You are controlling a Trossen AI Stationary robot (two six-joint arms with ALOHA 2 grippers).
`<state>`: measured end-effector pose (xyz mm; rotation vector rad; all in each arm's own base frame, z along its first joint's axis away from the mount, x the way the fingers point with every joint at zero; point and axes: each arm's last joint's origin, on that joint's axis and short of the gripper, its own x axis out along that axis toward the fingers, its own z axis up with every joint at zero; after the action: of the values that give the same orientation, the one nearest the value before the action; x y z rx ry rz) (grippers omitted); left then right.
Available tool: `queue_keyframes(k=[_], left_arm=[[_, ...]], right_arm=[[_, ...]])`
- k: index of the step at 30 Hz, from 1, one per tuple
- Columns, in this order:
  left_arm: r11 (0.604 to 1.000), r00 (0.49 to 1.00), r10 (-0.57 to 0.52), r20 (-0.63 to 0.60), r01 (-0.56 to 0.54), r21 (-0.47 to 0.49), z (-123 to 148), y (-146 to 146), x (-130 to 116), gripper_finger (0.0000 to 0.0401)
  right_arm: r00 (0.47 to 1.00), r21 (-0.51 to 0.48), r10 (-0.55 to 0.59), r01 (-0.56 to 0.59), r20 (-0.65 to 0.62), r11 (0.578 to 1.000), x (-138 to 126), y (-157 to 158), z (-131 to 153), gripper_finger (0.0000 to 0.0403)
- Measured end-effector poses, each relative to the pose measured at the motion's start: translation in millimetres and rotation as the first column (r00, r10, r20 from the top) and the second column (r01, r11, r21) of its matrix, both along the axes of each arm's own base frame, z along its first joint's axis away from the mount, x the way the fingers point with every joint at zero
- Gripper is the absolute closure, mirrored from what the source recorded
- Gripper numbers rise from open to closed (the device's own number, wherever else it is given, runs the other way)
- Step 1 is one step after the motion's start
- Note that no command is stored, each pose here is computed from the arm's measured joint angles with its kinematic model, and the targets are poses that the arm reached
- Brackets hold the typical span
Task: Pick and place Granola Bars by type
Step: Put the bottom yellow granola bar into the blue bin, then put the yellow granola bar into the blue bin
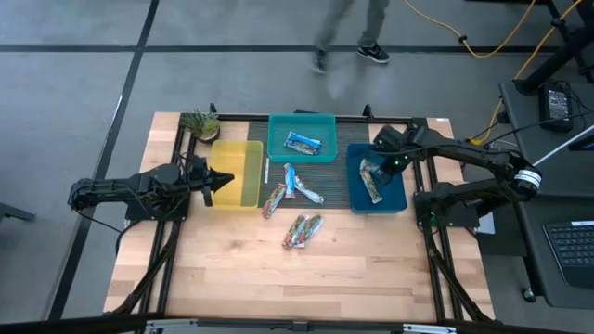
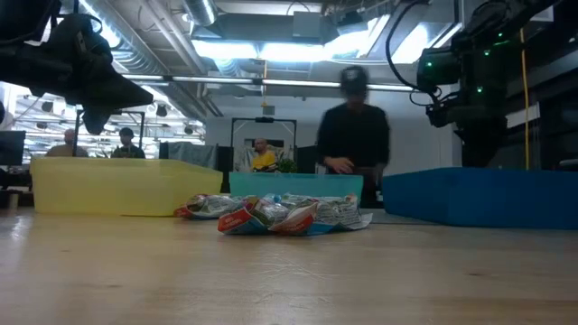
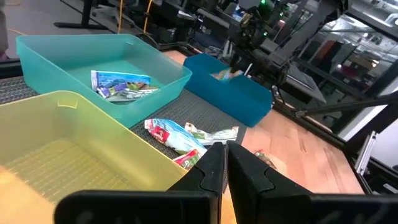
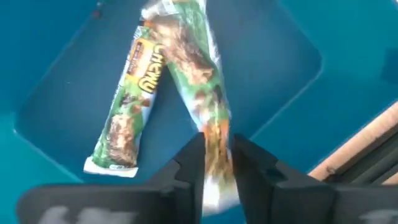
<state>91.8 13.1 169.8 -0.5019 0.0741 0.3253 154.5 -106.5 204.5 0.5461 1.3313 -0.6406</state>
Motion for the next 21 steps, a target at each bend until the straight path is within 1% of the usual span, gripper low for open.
queue_keyframes(k=[3, 7, 9, 11, 14, 17, 19, 21], left_arm=[[1.0, 1.0, 0.01, 0.006, -0.01, -0.017, 0.0, 0.2, -0.1, 0.0388], [1.0, 1.0, 0.011, 0.006, -0.011, -0.017, 0.0, 0.2, -0.1, 0.0388], [1.0, 1.0, 0.011, 0.006, -0.011, -0.017, 0.0, 0.2, -0.1, 0.0388], [1.0, 1.0, 0.01, 0.006, -0.01, -0.018, 0.0, 0.2, -0.1, 0.0388], [1.0, 1.0, 0.01, 0.007, -0.01, -0.02, 0.0, 0.2, -0.1, 0.0388], [1.0, 1.0, 0.01, 0.007, -0.01, -0.02, 0.0, 0.2, -0.1, 0.0388], [1.0, 1.0, 0.011, 0.009, -0.01, -0.027, 0.0, 0.2, 0.0, 0.0388], [0.999, 1.0, 0.012, 0.011, -0.012, -0.036, 0.0, 0.2, -0.1, 0.0388]], right_arm=[[1.0, -0.006, 0.025, -0.025, 0.004, 1.0, 0.9, -0.5, 1.8, 0.0278], [0.999, -0.037, 0.037, -0.036, 0.039, 0.999, 5.5, -3.7, 8.8, 0.0221], [0.991, -0.05, 0.098, -0.094, 0.094, 0.994, 12.0, -4.5, 16.4, 0.0201], [0.966, -0.072, 0.192, -0.182, 0.174, 0.981, 22.5, -2.9, 27.6, 0.019], [0.89, -0.148, 0.357, -0.328, 0.282, 0.933, 40.1, 2.9, 52.1, 0.0187], [0.805, -0.261, 0.511, -0.445, 0.303, 0.856, 59.0, 10.3, 79.5, 0.019], [0.761, -0.321, 0.578, -0.491, 0.294, 0.81, 73.6, 13.9, 96.5, 0.0193], [0.732, -0.36, 0.613, -0.509, 0.298, 0.782, 89.3, 15.9, 111.4, 0.0195]])
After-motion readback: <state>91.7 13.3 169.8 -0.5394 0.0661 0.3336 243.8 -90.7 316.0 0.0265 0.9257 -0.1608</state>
